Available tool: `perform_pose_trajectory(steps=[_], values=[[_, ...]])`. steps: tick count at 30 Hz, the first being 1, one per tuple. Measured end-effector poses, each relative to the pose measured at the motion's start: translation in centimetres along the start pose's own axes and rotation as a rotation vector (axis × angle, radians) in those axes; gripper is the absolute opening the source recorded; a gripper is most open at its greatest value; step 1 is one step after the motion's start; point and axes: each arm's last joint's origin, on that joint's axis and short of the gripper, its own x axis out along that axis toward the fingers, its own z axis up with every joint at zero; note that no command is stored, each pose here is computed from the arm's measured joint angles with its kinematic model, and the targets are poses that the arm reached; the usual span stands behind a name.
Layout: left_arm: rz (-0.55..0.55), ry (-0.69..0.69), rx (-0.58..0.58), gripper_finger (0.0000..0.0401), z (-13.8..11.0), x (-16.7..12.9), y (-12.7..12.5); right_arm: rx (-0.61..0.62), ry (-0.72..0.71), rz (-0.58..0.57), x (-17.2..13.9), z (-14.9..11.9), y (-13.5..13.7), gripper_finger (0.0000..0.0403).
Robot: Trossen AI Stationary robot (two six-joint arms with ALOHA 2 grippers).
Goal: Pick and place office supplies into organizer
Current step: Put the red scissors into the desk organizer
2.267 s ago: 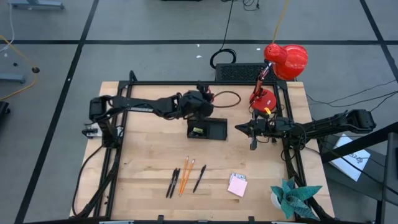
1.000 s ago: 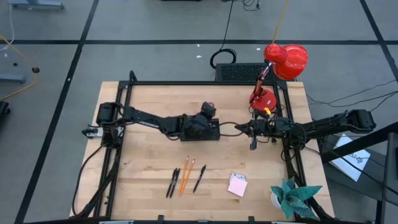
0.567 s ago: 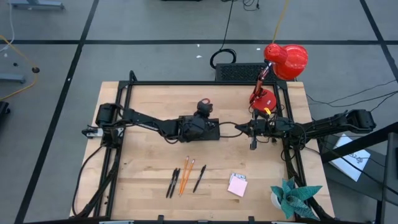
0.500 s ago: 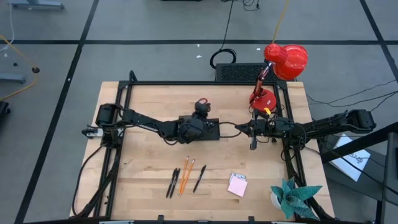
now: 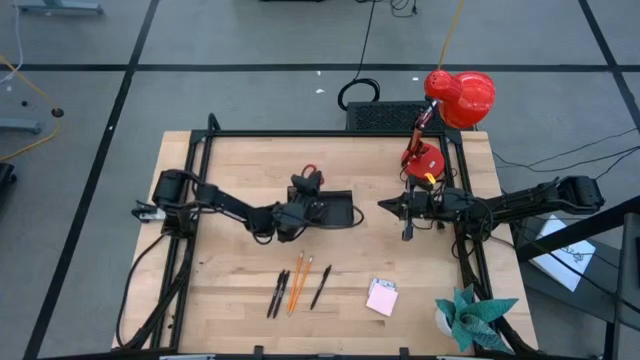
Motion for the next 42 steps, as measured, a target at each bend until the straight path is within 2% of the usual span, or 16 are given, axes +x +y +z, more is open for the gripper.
perform_pose_trajectory(steps=[9, 22, 26, 33, 42], values=[[-0.03, -0.047, -0.014, 0.0017, 0.5, -1.0, -0.4, 0.008, -0.009, -0.001, 0.0, 0.1, 0.0, 0.0], [-0.087, -0.049, -0.074, 0.0022, 0.1, -0.5, -1.0, 0.024, -0.009, 0.0, 0.0, 0.1, 0.0, 0.0], [-0.099, -0.059, -0.053, 0.005, 0.1, -0.6, -1.2, 0.023, -0.009, 0.0, 0.0, 0.1, 0.0, 0.0], [-0.127, -0.11, 0.07, 0.0114, 0.3, -1.0, -1.6, 0.022, -0.009, 0.0, 0.0, 0.1, 0.0, 0.0], [-0.125, -0.12, 0.116, 0.0157, 0.3, -1.0, -1.6, 0.022, -0.009, 0.0, 0.0, 0.1, 0.0, 0.0]])
